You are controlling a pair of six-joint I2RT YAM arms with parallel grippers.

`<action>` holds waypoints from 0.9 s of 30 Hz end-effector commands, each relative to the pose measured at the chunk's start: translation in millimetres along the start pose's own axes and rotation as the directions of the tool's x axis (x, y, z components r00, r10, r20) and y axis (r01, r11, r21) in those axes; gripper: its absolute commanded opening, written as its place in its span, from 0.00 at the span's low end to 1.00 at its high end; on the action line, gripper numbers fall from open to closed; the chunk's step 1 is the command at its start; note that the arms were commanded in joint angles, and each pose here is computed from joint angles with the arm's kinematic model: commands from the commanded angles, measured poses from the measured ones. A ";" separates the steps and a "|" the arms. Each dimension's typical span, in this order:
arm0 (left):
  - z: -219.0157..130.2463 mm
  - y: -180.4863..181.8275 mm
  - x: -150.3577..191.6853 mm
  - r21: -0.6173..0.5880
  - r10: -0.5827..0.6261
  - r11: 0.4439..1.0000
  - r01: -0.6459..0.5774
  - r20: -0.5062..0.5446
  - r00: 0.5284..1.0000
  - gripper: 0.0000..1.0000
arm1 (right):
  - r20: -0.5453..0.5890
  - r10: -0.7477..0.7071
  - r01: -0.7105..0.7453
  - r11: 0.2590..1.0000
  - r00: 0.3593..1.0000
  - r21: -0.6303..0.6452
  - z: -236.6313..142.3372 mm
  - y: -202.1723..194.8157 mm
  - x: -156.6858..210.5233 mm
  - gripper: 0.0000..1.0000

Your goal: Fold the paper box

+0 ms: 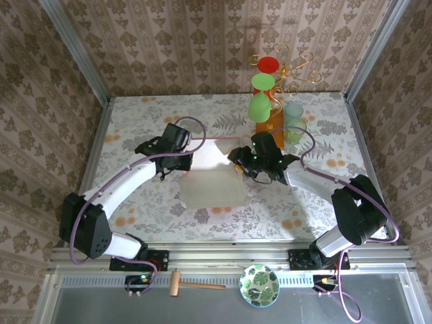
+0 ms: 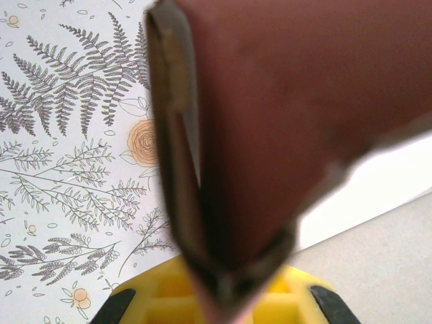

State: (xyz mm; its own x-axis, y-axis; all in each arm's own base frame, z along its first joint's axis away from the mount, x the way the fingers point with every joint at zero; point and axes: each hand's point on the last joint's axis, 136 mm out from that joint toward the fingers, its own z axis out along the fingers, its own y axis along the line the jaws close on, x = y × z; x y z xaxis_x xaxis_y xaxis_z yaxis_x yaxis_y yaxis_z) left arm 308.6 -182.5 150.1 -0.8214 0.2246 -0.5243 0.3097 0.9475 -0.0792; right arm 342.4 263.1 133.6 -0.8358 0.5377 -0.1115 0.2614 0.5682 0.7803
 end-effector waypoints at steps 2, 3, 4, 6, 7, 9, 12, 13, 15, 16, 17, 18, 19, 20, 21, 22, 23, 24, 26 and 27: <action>-8.2 -3.2 -17.9 0.041 -0.015 0.999 0.014 0.036 0.999 0.00 | -0.033 -0.171 0.169 0.983 0.985 -0.069 -16.4 38.9 3.7 0.48; -8.9 -1.1 -18.5 0.045 -0.019 0.999 0.017 0.036 0.999 0.00 | -0.026 -0.209 0.206 0.975 0.978 -0.078 -24.4 46.8 1.9 0.48; -9.4 0.8 -19.0 0.049 -0.022 0.999 0.021 0.036 0.999 0.00 | -0.019 -0.242 0.239 0.967 0.970 -0.087 -31.6 52.7 -0.3 0.49; -10.6 2.6 -19.3 0.066 -0.021 0.998 0.018 0.033 0.999 0.00 | -0.002 -0.295 0.292 0.947 0.955 -0.137 -51.0 68.7 -5.1 0.52; -11.2 2.8 -19.6 0.076 -0.017 0.997 0.015 0.033 0.999 0.00 | 0.008 -0.314 0.311 0.936 0.949 -0.163 -60.2 75.8 -7.8 0.53; -12.7 3.3 -20.1 0.098 -0.014 0.995 0.011 0.030 0.999 0.00 | 0.051 -0.363 0.365 0.908 0.930 -0.205 -87.9 90.4 -16.7 0.55; -14.5 -0.6 -19.9 0.149 -0.003 0.989 -0.001 0.024 1.000 0.00 | 0.139 -0.399 0.421 0.876 0.906 -0.233 -128.0 100.9 -36.7 0.56; -14.9 3.1 -21.0 0.162 -0.011 0.987 0.007 0.023 1.000 0.00 | 0.172 -0.392 0.423 0.876 0.904 -0.230 -139.7 98.8 -45.9 0.56; -16.1 3.6 -22.0 0.193 -0.009 0.981 0.005 0.023 1.000 0.00 | 0.236 -0.358 0.407 0.889 0.903 -0.210 -160.9 86.3 -65.2 0.54; -16.8 3.7 -22.6 0.204 -0.008 0.979 0.003 0.024 1.000 0.00 | 0.264 -0.339 0.394 0.897 0.903 -0.199 -169.0 78.0 -73.1 0.53; -17.4 3.6 -23.2 0.215 -0.006 0.977 0.001 0.024 1.000 0.00 | 0.284 -0.317 0.377 0.906 0.905 -0.191 -174.8 68.1 -79.6 0.51; -18.0 2.1 -23.2 0.233 -0.002 0.972 -0.003 0.022 1.000 0.00 | 0.296 -0.301 0.363 0.913 0.907 -0.185 -178.3 59.3 -84.6 0.47; -18.9 1.3 -24.1 0.243 0.003 0.970 -0.009 0.023 1.000 0.00 | 0.297 -0.293 0.353 0.920 0.909 -0.173 -178.1 50.0 -86.8 0.43; -19.4 0.8 -24.5 0.250 0.007 0.968 -0.013 0.023 1.000 0.00 | 0.298 -0.292 0.348 0.924 0.909 -0.157 -176.7 40.0 -88.6 0.40; -20.1 -0.9 -25.4 0.262 0.016 0.965 -0.022 0.025 1.000 0.00 | 0.298 -0.303 0.358 0.921 0.905 -0.153 -174.4 33.4 -88.9 0.37; -20.7 -2.4 -25.6 0.271 0.022 0.962 -0.027 0.024 0.999 0.00 | 0.293 -0.316 0.372 0.914 0.902 -0.161 -170.7 29.9 -88.2 0.35; -21.2 -3.8 -26.2 0.279 0.026 0.960 -0.032 0.024 0.999 0.00 | 0.279 -0.334 0.390 0.903 0.900 -0.178 -165.0 27.1 -85.8 0.35; -20.9 -5.5 -26.1 0.288 0.032 0.957 -0.037 0.021 0.999 0.00 | 0.256 -0.360 0.413 0.889 0.897 -0.198 -157.9 25.9 -82.4 0.34; -21.0 -8.0 -26.1 0.303 0.038 0.952 -0.041 0.016 0.999 0.00 | 0.200 -0.413 0.451 0.866 0.888 -0.215 -143.8 19.7 -75.4 0.32; -21.4 -10.2 -26.2 0.315 0.044 0.948 -0.046 0.015 0.999 0.00 | 0.176 -0.445 0.476 0.850 0.878 -0.225 -138.6 18.0 -71.8 0.31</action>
State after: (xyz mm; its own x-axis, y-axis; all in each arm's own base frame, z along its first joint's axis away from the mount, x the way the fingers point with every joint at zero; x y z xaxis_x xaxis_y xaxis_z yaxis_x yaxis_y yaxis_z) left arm 319.1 -184.5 175.8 -0.8131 0.2265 -0.5362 0.4279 0.8571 -0.2868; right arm 345.5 130.2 242.2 -0.7404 0.4595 -0.4905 -0.1242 0.6237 0.7718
